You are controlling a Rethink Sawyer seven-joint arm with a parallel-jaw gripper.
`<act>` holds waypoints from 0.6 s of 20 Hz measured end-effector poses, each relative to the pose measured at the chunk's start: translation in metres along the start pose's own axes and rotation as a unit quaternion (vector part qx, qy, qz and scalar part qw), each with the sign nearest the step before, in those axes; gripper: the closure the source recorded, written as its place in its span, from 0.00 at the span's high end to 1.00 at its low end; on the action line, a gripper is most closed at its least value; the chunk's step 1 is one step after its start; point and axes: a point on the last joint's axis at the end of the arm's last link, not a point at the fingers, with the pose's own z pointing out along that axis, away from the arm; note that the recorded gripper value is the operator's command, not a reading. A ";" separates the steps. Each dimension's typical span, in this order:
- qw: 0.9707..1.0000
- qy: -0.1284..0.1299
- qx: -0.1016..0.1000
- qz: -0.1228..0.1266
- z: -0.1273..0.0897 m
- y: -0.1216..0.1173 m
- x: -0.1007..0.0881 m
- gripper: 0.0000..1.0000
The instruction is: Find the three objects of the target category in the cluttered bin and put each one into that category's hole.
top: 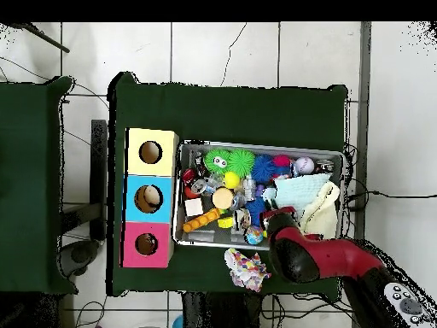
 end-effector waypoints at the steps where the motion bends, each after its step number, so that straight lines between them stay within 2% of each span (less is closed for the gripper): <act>1: 1.000 0.005 -0.005 0.007 -0.004 0.011 0.000 0.00; 8: 0.998 0.022 -0.036 0.038 -0.019 0.082 -0.004 0.00; 9: 0.998 0.023 -0.044 0.048 -0.022 0.103 -0.005 0.00; 12: 0.996 0.024 -0.051 0.062 -0.025 0.128 -0.005 0.00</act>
